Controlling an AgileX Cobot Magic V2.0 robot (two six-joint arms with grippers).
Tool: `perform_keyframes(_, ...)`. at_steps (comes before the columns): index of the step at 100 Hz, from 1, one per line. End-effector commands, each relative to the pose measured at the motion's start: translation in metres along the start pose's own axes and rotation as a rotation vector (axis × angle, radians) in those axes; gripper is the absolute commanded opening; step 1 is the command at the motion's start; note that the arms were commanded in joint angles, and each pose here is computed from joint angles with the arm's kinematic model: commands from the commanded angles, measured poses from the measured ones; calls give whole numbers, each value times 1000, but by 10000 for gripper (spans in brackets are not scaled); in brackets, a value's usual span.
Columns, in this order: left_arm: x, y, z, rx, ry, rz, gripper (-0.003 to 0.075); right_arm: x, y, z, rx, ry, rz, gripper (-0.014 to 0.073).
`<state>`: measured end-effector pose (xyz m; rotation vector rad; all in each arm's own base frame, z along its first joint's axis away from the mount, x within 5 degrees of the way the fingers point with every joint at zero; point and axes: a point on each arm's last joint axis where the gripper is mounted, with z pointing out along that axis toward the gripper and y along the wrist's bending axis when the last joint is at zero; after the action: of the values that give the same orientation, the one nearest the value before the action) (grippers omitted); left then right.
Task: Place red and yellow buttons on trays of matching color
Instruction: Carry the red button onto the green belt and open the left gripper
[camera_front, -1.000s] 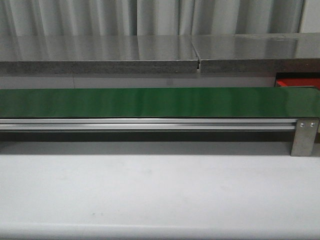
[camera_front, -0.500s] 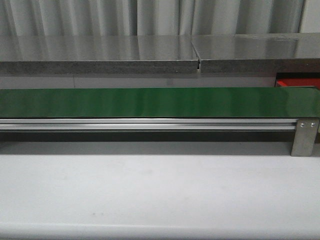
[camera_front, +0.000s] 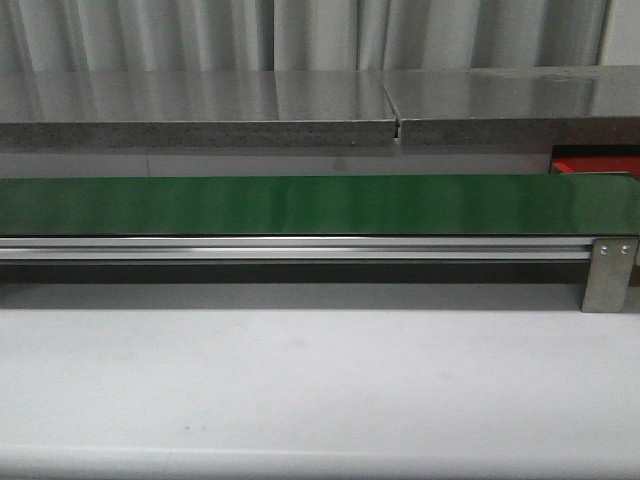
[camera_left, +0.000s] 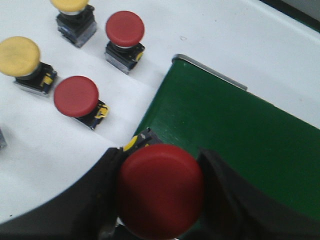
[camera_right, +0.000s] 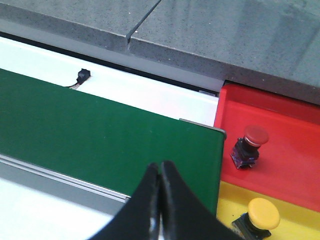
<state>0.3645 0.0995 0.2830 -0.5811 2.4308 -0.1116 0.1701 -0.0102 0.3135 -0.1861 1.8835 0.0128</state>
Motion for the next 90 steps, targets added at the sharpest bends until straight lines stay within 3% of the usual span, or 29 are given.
perform_keyframes(1,-11,-16,-10,41,-84,23,-20,-12,-3,-5,31,-56,9,-68)
perform_keyframes(23,-2,-32,13,60,-36,60,-20,-12,-3,-5,31,-56,9,-68)
perform_keyframes(53,1,-32,22,55,-2,84,8,-12,-3,-5,31,-56,10,-68)
perform_keyframes(58,1,-32,22,58,2,94,65,-12,-3,-5,31,-56,10,-68)
perform_keyframes(65,2,-33,22,74,5,100,203,-12,-3,-5,31,-56,10,-68)
perform_keyframes(77,1,-37,21,119,2,106,558,-12,-3,-5,31,-56,10,-68)
perform_keyframes(83,0,-40,19,138,-1,106,690,-12,-3,-5,31,-56,10,-68)
perform_keyframes(90,-4,-41,16,145,-10,108,708,-12,-3,-5,31,-56,10,-68)
